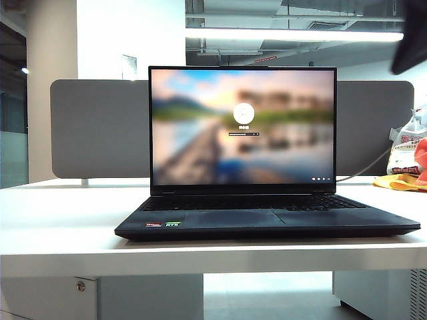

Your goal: Open the lid of the laptop and use the keypad to enter the password "123".

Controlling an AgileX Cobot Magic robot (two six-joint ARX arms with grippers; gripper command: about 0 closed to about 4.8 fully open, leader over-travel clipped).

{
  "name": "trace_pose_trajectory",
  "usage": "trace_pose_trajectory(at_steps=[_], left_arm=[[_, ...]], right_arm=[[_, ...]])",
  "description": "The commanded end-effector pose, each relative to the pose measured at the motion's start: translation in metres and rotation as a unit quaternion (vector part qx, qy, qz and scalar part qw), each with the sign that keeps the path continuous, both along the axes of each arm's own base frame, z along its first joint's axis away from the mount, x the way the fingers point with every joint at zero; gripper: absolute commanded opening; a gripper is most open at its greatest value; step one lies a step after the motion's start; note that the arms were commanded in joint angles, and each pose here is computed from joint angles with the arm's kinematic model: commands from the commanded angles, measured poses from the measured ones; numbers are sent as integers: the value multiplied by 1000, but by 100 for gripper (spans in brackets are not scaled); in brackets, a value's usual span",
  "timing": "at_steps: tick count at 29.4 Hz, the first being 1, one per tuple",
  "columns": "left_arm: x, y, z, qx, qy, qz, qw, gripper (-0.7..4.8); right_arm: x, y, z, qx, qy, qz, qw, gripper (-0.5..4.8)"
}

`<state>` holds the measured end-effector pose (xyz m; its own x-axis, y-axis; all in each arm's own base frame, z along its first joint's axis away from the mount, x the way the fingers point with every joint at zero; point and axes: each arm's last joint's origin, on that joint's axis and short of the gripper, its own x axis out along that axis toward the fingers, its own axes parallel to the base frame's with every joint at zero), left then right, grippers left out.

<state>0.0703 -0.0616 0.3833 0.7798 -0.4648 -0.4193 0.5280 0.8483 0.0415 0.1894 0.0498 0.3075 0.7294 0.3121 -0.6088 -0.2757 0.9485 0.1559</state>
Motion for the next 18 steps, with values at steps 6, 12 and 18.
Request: trace_pose_trajectory(at_steps=[6, 12, 18], left_arm=[[-49, 56, -22, -105, -81, 102, 986, -5], [-63, 72, -54, -132, -100, 115, 980, -6], [-63, 71, -57, -136, -102, 109, 979, -6]], right_arm=[[-75, -20, -37, 14, -74, -36, 996, -9], [-107, -29, -68, 18, -133, -55, 989, -9], [-124, -33, -69, 48, -228, -55, 971, -9]])
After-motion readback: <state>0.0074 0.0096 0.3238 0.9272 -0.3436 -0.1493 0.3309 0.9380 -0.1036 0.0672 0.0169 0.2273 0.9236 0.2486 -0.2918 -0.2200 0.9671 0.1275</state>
